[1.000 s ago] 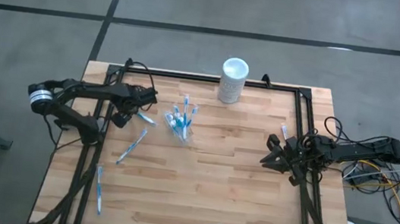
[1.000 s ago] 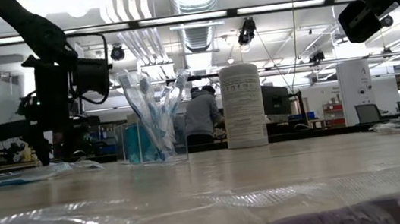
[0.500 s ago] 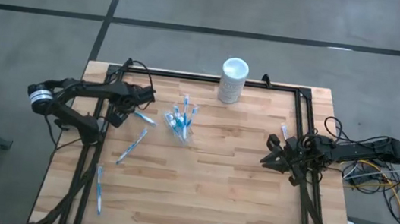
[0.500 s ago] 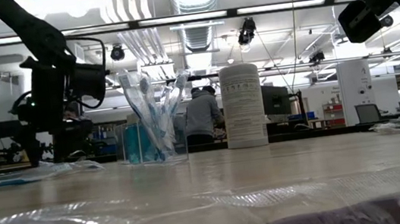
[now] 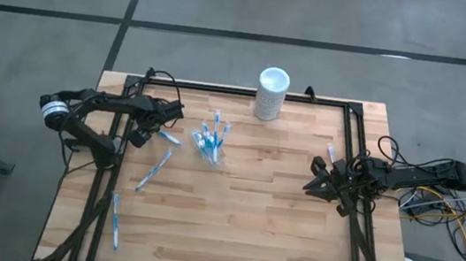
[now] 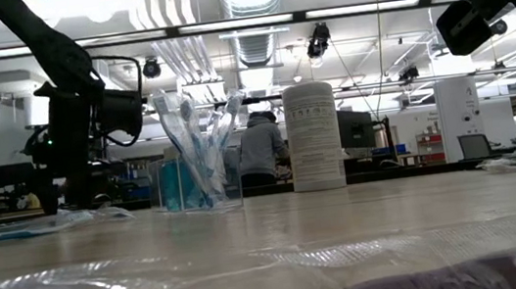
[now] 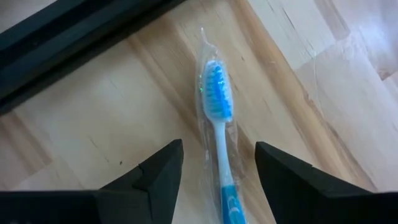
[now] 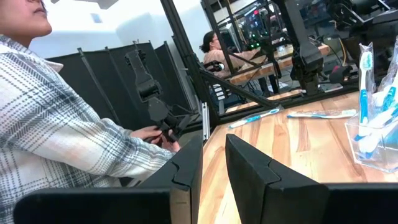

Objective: Pick & Place toothbrushing station
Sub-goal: Put the blue toothbrush into the transparent organizer

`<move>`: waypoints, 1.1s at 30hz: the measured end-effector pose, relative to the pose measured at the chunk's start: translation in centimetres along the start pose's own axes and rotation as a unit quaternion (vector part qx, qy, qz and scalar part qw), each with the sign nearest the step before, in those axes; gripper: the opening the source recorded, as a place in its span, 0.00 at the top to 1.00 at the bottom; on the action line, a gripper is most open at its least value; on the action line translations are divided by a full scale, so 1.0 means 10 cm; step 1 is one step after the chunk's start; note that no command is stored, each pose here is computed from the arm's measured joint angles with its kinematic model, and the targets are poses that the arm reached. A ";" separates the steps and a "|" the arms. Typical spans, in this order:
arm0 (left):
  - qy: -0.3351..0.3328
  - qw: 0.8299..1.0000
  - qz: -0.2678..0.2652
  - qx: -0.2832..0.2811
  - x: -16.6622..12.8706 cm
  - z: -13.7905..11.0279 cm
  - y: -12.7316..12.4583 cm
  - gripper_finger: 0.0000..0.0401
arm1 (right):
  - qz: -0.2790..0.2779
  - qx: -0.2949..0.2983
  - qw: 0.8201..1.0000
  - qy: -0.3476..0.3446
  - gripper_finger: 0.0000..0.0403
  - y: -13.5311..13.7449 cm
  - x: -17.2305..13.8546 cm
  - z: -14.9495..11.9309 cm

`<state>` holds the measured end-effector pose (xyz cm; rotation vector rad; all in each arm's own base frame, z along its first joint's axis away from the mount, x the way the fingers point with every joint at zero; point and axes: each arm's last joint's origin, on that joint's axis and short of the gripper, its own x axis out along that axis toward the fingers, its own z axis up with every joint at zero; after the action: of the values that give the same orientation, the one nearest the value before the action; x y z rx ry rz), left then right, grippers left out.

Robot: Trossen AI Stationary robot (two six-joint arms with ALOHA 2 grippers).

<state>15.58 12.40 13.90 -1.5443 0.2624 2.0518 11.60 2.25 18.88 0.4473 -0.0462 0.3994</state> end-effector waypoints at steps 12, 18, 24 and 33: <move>0.005 1.000 0.004 0.006 0.00 0.00 0.00 0.53 | 0.000 0.000 1.000 0.000 0.83 0.00 0.00 0.00; 0.007 1.000 0.013 0.008 0.02 0.00 0.03 0.69 | 0.000 0.000 1.000 0.000 0.83 0.00 0.00 0.00; 0.013 1.000 0.018 0.009 0.04 -0.01 0.05 0.80 | 0.000 0.000 1.000 0.000 0.83 0.00 0.00 0.00; 0.016 1.000 0.015 0.006 0.04 -0.01 0.04 0.91 | 0.000 0.000 1.000 0.000 0.83 0.00 0.00 0.00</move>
<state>15.37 12.12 13.44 -1.5758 0.3112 2.0454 11.60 2.25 18.88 0.4471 -0.0462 0.3991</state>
